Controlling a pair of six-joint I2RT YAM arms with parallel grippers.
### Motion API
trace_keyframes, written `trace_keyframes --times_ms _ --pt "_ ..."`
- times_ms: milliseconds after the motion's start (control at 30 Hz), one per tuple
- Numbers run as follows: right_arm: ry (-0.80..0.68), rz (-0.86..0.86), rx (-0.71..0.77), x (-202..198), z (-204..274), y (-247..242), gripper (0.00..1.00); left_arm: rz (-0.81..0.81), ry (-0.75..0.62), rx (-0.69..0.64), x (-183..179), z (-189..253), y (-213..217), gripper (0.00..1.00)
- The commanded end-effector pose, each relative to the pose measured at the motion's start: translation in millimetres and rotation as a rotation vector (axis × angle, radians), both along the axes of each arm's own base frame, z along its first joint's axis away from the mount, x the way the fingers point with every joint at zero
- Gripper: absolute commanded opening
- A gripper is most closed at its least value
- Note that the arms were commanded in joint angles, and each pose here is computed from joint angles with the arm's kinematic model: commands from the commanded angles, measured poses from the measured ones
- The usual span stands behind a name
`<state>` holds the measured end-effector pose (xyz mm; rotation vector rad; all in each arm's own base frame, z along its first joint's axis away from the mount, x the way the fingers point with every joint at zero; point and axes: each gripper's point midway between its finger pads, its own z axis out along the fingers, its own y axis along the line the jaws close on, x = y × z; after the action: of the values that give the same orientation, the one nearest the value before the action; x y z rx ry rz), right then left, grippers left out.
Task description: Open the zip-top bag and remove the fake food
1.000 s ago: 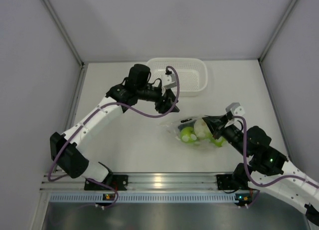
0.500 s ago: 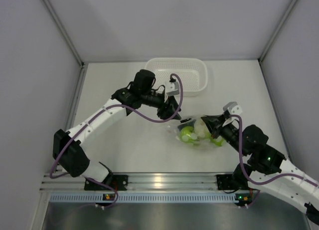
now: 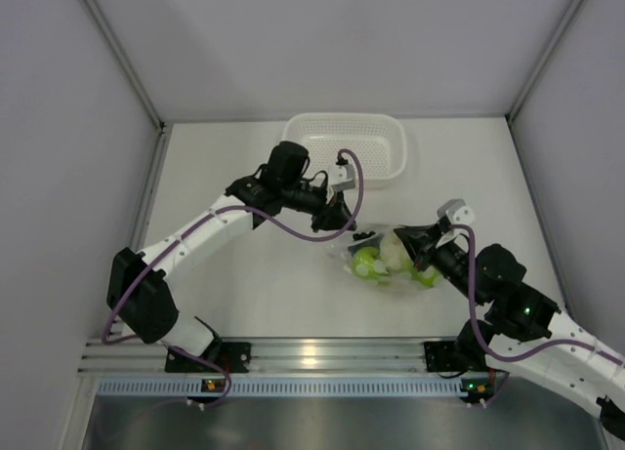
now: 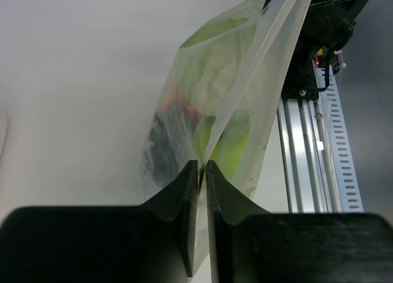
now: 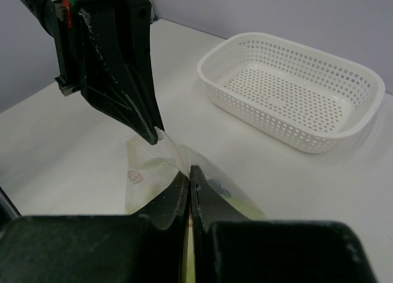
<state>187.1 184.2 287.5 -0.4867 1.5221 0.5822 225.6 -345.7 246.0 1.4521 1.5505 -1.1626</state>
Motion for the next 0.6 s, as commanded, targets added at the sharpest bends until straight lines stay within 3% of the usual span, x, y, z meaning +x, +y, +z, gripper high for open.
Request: trace_keyframes --times_ms 0,33,100,300,567 --pt "-0.068 0.024 0.092 -4.7 36.3 0.1 0.0 -0.003 -0.036 -0.037 6.4 5.9 -8.2 0.12" --pt "-0.068 0.02 0.092 -4.1 36.3 -0.6 0.0 -0.002 -0.028 -0.033 6.3 3.9 -8.2 0.05" --pt "-0.069 0.017 0.093 -3.9 35.9 -1.2 0.0 0.003 -0.026 -0.03 6.8 3.0 -8.0 0.0" --pt "-0.021 -0.079 0.048 12.1 26.9 -6.0 0.0 0.082 -0.023 -0.024 12.4 11.9 -3.5 0.0" --pt "0.14 -0.182 -0.045 43.7 17.7 10.1 0.05 0.519 -0.02 0.003 49.7 37.9 32.5 0.0"
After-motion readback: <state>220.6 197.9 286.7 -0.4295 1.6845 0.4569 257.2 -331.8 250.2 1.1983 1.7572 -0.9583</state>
